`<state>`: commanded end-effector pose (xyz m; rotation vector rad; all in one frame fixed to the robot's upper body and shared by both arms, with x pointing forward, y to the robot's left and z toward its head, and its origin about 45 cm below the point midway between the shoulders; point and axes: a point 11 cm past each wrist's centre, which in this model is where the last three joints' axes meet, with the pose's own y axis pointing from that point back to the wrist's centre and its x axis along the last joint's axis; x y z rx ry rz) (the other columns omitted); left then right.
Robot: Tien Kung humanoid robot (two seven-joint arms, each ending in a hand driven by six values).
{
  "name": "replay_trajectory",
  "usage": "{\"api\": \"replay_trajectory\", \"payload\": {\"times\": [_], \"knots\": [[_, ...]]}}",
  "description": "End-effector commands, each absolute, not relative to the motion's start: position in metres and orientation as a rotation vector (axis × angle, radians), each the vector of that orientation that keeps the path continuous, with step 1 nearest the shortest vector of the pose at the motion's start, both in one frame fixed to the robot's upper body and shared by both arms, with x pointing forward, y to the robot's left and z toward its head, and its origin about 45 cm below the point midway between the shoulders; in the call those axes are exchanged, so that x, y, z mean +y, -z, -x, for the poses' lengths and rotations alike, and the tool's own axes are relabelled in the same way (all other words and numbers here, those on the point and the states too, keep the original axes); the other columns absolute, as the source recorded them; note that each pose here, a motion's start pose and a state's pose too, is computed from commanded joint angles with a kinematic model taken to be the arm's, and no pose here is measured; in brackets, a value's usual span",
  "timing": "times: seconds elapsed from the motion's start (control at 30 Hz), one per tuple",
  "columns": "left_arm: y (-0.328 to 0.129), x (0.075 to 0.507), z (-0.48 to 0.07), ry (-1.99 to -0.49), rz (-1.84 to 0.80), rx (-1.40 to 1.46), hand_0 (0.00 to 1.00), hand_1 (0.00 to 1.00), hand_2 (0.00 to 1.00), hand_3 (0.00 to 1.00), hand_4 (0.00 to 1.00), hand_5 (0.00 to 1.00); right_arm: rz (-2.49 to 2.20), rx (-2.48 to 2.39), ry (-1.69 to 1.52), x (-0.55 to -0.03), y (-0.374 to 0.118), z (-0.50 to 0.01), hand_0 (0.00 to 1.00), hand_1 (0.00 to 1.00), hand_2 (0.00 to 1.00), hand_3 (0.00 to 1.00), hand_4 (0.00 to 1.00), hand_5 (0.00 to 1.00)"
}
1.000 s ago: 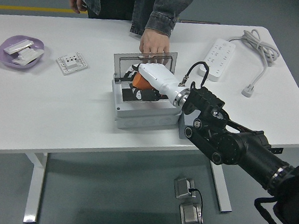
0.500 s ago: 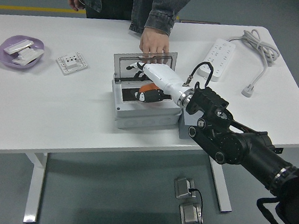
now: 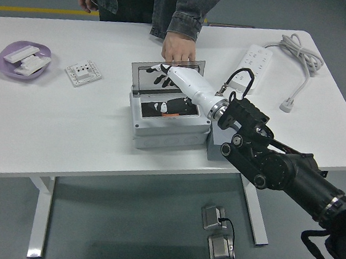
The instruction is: Pick up the cylinder from the cube,place it in the box,flap close box
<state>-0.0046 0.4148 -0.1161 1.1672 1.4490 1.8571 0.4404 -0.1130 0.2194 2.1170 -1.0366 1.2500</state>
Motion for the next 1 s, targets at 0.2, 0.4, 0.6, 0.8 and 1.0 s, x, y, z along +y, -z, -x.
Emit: {"api": "replay_trajectory", "payload": {"times": [0.2, 0.4, 0.6, 0.8, 1.0], "knots": [[0.116, 0.416, 0.004, -1.861, -1.166, 1.447, 0.649, 0.647, 0.567, 0.664, 0.675, 0.154, -2.134, -1.061, -1.286, -0.112, -0.242, -0.444, 0.559, 0.546, 0.643, 0.828, 0.843, 0.242], [0.115, 0.419, 0.001, -1.865, -1.168, 1.438, 0.649, 0.647, 0.568, 0.664, 0.675, 0.154, -2.07, -1.101, -1.278, -0.126, -0.256, -0.467, 0.557, 0.544, 0.638, 0.824, 0.843, 0.244], [0.113, 0.423, -0.002, -1.87, -1.169, 1.427, 0.649, 0.647, 0.569, 0.665, 0.675, 0.153, -1.992, -1.146, -1.242, -0.146, -0.267, -0.492, 0.544, 0.545, 0.638, 0.818, 0.846, 0.256], [0.113, 0.424, -0.003, -1.869, -1.173, 1.423, 0.65, 0.647, 0.566, 0.665, 0.675, 0.153, -1.931, -1.17, -1.191, -0.163, -0.263, -0.505, 0.548, 0.552, 0.64, 0.818, 0.848, 0.26], [0.113, 0.423, -0.003, -1.865, -1.174, 1.422, 0.65, 0.647, 0.565, 0.666, 0.675, 0.153, -1.931, -1.114, -1.162, -0.161, -0.241, -0.497, 0.612, 0.579, 0.653, 0.82, 0.849, 0.265]]}}
